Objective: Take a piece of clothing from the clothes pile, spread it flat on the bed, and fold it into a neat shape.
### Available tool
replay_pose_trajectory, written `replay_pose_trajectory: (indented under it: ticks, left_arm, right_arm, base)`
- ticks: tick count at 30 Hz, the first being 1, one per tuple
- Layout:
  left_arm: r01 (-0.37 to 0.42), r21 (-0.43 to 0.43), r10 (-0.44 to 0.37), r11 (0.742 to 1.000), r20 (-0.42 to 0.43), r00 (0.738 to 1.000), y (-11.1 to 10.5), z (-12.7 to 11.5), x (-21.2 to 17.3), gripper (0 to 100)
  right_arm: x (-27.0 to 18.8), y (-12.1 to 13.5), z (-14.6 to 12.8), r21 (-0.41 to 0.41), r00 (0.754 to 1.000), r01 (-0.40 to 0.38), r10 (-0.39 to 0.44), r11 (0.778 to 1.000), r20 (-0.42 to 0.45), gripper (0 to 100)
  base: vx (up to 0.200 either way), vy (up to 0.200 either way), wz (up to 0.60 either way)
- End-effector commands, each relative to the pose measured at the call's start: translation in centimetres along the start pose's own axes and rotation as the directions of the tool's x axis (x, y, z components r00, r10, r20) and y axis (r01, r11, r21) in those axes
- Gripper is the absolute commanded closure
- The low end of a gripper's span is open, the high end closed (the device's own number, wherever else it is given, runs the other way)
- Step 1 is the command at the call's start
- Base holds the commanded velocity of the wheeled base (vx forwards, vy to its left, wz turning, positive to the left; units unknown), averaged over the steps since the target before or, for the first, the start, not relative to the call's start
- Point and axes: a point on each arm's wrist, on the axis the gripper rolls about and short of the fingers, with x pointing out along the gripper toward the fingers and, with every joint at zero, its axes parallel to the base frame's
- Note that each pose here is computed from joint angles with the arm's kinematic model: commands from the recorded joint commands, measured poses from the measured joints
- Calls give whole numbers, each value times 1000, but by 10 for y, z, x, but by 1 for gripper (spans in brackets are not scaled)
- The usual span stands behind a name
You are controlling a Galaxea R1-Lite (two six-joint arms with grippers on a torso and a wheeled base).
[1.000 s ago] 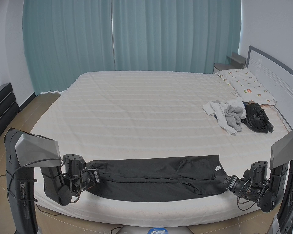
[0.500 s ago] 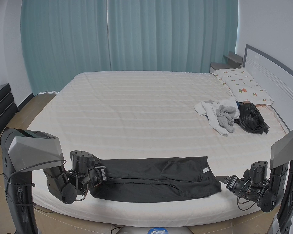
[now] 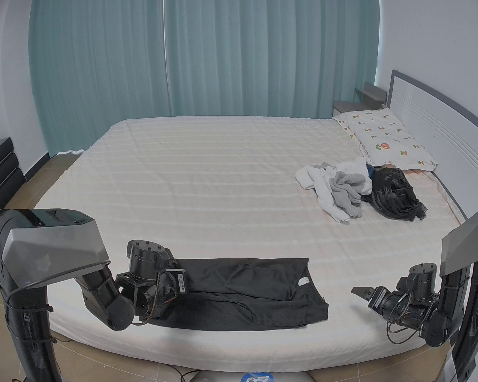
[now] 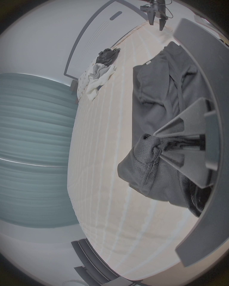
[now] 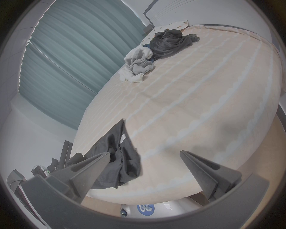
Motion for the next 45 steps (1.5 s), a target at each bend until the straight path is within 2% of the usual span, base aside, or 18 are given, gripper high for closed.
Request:
replay_pose_trajectory:
  ticks: [1,13,22,28,34,35,45]
  left_arm:
    - [28,11,-28,1000,13,1000,-14,6,0,100]
    - [78,-2,-78,997,-20,997,-45,8,4,100]
    - [93,-11,-93,996,-10,996,-56,16,11,100]
    - [121,-36,-122,992,-32,992,-71,6,13,100]
    - [114,-57,-118,992,-55,992,-75,0,23,100]
    - [109,-54,-113,993,-63,992,-75,-3,24,0]
    - [116,-87,-123,989,-86,989,-81,-10,18,0]
  right_arm:
    - [0,3,-2,-8,1000,-14,14,1000,-1,0]
    - [1,6,-4,-19,1000,-25,25,1000,-11,0]
    - [1,6,-4,-20,1000,-26,26,999,-12,0]
    - [2,6,-5,-19,1000,-25,25,999,-13,0]
    - [2,8,-6,-26,999,-33,33,999,-19,0]
    - [2,8,-7,-26,999,-31,31,999,-19,0]
    - [2,7,-7,-26,999,-29,28,999,-21,0]
  base:
    - [0,-200,0]
    - [0,-200,0]
    - [0,-200,0]
    - [0,0,0]
    - [0,0,0]
    - [0,0,0]
    - [0,0,0]
